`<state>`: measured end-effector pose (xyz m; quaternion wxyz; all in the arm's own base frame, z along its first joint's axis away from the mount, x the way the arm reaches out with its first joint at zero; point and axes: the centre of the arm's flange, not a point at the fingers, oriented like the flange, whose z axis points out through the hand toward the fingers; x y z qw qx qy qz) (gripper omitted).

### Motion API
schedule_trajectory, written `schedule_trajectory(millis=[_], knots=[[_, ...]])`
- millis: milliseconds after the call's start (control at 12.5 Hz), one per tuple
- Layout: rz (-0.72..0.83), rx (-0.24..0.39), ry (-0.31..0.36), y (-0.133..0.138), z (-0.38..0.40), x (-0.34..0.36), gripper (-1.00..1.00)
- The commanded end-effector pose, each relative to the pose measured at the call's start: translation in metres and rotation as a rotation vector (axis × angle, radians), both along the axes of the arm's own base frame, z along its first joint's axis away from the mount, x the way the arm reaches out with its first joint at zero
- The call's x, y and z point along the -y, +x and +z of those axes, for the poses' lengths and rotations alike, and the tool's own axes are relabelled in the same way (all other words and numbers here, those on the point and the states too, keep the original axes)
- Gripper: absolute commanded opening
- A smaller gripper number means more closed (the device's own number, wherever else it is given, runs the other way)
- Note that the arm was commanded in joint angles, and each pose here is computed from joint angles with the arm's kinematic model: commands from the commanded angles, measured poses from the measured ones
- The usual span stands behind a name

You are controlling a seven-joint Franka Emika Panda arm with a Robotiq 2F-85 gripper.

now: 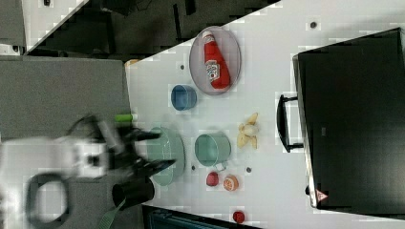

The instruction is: Pick banana from table and place on oven.

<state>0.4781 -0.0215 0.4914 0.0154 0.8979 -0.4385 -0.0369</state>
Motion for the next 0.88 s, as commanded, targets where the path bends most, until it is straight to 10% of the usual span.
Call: schedule_trajectory(millis=[80,880], knots=[[-0.009,-0.042,-0.011,0.021,-0.061,0.001,1.0],[-0.008,0.016,-0.014,0.018,-0.246,0.001,1.0]])
